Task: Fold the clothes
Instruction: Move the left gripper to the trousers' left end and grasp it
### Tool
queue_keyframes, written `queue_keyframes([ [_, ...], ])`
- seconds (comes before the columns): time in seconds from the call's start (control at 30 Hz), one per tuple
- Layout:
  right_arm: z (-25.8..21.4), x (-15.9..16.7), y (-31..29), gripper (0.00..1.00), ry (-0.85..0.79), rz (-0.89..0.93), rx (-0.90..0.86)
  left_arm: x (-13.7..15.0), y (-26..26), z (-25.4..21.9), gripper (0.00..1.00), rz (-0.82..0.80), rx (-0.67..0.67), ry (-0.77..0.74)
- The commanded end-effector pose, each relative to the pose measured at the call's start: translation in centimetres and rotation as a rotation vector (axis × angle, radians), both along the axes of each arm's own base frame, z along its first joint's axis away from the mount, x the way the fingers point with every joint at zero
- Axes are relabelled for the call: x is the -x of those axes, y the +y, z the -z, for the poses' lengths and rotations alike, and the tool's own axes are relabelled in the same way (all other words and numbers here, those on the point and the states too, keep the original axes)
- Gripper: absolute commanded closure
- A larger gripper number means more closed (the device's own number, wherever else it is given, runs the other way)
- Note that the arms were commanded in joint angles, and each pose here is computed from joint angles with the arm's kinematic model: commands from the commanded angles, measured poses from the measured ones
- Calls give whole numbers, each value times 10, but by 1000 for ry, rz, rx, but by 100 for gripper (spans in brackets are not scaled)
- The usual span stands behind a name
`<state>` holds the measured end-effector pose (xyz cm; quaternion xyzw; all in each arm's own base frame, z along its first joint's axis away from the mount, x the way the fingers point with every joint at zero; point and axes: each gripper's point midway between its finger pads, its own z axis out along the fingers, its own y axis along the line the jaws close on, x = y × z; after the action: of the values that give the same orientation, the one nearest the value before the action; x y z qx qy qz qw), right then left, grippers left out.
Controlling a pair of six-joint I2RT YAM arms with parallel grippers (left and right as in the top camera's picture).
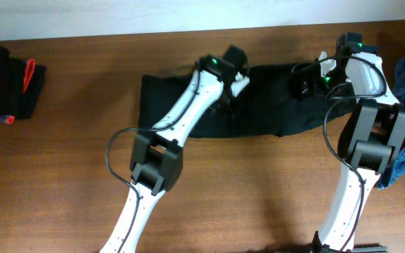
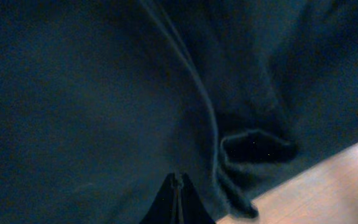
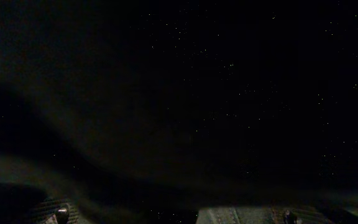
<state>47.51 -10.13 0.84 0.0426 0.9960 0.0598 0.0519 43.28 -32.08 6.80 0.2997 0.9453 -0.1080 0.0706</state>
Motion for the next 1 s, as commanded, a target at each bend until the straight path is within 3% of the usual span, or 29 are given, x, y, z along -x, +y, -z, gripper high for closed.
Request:
queue_keyframes([
  [0.0,22,8,0,1,49,-1,4,-49,41,-62,96,-138,31,-158],
  [0.07,22,8,0,2,49,-1,4,-61,72,-78,89,-219,5,-188],
  [0.17,22,8,0,1,49,-1,4,-69,113,-77,89,-291,-43,-165],
  [0.43,22,8,0,1,49,-1,4,-78,191,-28,90,-425,-128,-25],
  [0.83,22,8,0,1,49,-1,4,-62,219,72,90,-452,-228,189],
  [0.97,22,7,0,1,49,-1,4,-65,229,82,91,-472,-229,196],
])
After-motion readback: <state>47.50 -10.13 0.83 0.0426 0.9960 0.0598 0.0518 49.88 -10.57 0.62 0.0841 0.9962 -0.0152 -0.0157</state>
